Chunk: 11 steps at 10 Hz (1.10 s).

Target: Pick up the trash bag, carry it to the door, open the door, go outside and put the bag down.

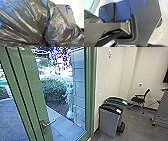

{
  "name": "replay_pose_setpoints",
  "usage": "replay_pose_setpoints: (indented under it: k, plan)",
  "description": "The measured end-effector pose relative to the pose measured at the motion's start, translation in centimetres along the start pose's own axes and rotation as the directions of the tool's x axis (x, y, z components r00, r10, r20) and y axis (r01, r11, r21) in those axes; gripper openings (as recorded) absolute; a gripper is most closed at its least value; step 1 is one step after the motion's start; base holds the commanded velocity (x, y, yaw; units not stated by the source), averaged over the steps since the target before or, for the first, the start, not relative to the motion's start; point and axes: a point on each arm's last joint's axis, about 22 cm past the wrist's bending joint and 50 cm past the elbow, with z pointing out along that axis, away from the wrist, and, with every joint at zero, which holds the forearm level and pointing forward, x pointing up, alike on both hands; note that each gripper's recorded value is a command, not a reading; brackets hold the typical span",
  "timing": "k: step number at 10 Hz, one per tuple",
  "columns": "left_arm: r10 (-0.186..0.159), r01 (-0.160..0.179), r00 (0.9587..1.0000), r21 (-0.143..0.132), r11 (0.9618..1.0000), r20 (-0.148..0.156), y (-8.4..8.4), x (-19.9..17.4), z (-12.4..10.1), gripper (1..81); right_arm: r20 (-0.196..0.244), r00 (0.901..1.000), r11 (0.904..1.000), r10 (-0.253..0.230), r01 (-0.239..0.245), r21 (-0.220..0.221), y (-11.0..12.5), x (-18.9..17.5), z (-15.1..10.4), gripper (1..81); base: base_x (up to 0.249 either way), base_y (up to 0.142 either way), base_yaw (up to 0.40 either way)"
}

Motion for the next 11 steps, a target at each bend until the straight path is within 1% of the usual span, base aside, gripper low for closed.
replay_pose_setpoints:
  k: [4,6,7,9,11]
  plan:
    - [0.001,-0.001,1.0000,0.000,1.0000,-0.001,0.00,0.24,-0.01,1.0,0.001,1.0000,1.0000,-0.003,0.003,0.000,0.00,0.01,0.00,81.1,0.157,0.000,0.000]
    - [0.000,0.000,1.0000,-0.001,1.0000,0.002,0.07,-0.25,0.02,1.0,0.004,1.0000,1.0000,0.000,0.000,-0.001,0.08,-0.48,0.02,81.1,0.156,0.071,0.000]
    - [0.000,0.000,1.0000,-0.005,1.0000,0.000,0.40,-0.13,0.11,1.0,0.004,1.0000,1.0000,-0.003,0.003,-0.001,0.10,-0.39,0.01,81.1,0.160,0.078,0.000]
    - [0.001,-0.001,1.0000,-0.002,1.0000,-0.003,0.15,0.24,0.03,1.0,0.003,1.0000,1.0000,-0.003,0.003,-0.001,0.05,-0.26,0.01,81.1,0.160,0.078,0.000]
    - [0.000,0.000,1.0000,-0.002,1.0000,-0.001,0.19,0.05,0.05,1.0,0.003,1.0000,1.0000,-0.002,0.002,0.000,-0.03,-0.23,0.03,81.1,0.157,0.000,0.000]
